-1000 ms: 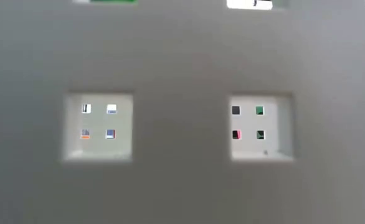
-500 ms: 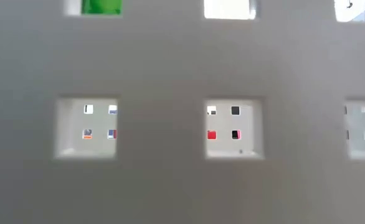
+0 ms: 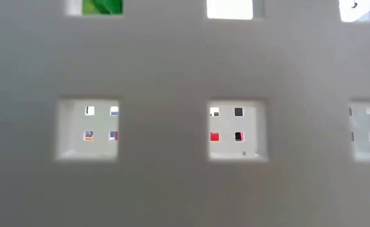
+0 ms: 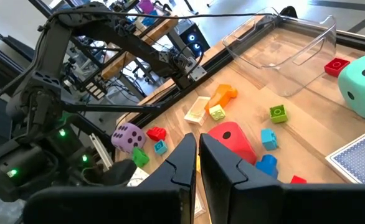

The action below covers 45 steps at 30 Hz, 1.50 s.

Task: Pick & Place Toys
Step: Put the green game piece into the red bin

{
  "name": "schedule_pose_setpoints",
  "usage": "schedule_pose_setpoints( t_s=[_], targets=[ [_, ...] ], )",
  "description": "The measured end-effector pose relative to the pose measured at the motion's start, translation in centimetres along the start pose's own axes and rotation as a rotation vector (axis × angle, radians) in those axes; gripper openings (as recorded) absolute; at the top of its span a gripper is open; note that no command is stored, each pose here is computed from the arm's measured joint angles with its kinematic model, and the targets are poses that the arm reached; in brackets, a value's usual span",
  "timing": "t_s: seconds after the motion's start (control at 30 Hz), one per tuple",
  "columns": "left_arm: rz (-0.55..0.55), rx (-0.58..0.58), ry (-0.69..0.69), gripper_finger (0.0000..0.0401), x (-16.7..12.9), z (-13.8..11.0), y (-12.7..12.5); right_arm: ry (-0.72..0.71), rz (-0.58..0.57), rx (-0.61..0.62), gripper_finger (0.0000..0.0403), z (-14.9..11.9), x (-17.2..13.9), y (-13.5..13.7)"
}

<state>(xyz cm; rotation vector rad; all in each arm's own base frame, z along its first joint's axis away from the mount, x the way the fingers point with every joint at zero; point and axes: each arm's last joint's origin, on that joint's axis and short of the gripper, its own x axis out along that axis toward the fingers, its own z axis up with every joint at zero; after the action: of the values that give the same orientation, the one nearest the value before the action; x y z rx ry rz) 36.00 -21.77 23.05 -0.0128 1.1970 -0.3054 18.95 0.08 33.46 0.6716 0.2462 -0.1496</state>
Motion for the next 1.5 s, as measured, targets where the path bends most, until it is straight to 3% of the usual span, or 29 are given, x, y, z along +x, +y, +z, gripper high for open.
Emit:
schedule_pose_setpoints(
  t_s=[0.1,0.2,0.47,0.8,0.93,1.1,1.3,1.5],
  targets=[
    [-0.035,-0.179,0.015,0.0132,-0.1,0.1,0.1,0.0,0.0,0.0,0.0017,0.0,0.0,0.0],
    [-0.047,-0.26,0.02,0.0132,0.0,0.0,0.0,0.0,0.0,0.0,0.0017,0.0,0.0,0.0],
    [-0.005,-0.241,0.005,0.0132,0.1,-0.8,-1.9,0.0,0.0,0.0,0.0017,0.0,0.0,0.0],
    [0.014,-0.244,0.002,0.0132,-1.3,-0.5,-2.1,0.0,0.0,0.0,0.0017,0.0,0.0,0.0],
    [0.045,-0.208,-0.004,0.0132,-4.6,-0.3,-2.0,0.0,0.0,0.0,0.0017,0.0,0.0,0.0],
    [0.131,-0.208,-0.124,0.0132,-11.3,-0.3,-0.9,0.0,0.0,0.0,0.0017,0.0,0.0,0.0],
    [0.225,-0.48,-0.285,0.0132,-18.4,-2.1,3.9,0.0,0.0,0.0,0.0017,0.0,0.0,0.0],
    [0.325,-0.694,-0.366,0.0132,-22.4,-5.1,10.9,0.0,0.0,0.0,0.0017,0.0,0.0,0.0]
  ],
)
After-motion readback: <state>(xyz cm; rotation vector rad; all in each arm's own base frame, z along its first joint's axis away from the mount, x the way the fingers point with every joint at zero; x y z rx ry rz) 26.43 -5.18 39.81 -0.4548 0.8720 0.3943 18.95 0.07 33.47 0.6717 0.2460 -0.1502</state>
